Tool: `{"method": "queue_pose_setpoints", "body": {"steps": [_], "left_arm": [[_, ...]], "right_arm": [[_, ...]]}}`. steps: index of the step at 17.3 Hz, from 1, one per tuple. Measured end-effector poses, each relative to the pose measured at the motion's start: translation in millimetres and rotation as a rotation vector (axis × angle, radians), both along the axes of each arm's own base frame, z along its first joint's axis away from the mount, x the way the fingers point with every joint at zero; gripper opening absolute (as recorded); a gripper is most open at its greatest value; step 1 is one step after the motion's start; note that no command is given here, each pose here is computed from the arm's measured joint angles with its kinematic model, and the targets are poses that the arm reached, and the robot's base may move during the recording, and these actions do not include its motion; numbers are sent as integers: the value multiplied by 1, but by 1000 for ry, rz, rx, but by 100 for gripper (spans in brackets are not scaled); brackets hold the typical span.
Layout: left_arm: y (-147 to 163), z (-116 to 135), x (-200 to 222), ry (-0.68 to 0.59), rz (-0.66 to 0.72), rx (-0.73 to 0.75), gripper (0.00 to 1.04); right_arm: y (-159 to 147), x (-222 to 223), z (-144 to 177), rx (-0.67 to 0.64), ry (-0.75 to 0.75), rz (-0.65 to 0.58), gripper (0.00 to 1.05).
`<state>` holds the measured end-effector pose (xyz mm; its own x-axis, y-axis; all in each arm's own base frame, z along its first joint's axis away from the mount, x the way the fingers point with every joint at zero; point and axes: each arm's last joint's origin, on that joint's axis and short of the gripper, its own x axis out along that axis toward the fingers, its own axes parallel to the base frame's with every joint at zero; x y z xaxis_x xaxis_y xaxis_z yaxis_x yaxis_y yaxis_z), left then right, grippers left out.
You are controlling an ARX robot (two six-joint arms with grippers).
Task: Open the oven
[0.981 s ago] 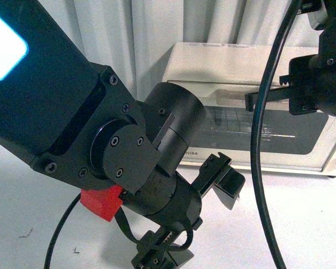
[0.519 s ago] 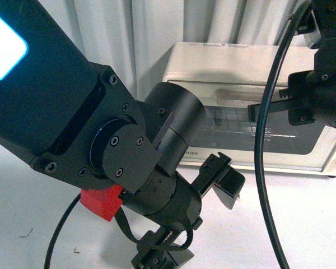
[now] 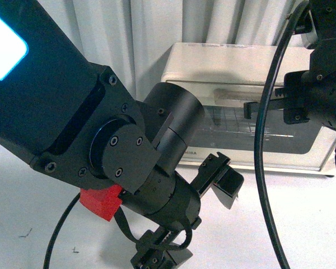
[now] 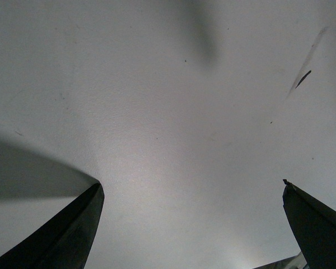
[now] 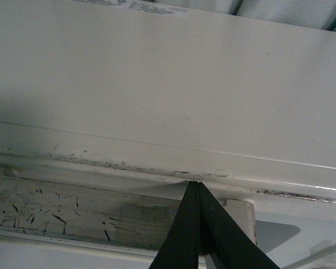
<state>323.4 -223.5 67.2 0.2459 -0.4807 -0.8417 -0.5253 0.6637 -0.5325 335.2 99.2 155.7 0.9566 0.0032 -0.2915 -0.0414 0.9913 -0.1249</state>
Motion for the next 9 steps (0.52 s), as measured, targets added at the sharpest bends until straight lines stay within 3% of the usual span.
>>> {"method": "queue_pose_setpoints", "body": {"steps": [5, 9], "left_arm": [[0, 0, 0, 1, 0, -1, 98], [0, 0, 0, 0, 1, 1, 98]], "right_arm": [[7, -18, -8, 151, -13, -58, 2], [16, -39, -14, 193, -5, -81, 2]]}}
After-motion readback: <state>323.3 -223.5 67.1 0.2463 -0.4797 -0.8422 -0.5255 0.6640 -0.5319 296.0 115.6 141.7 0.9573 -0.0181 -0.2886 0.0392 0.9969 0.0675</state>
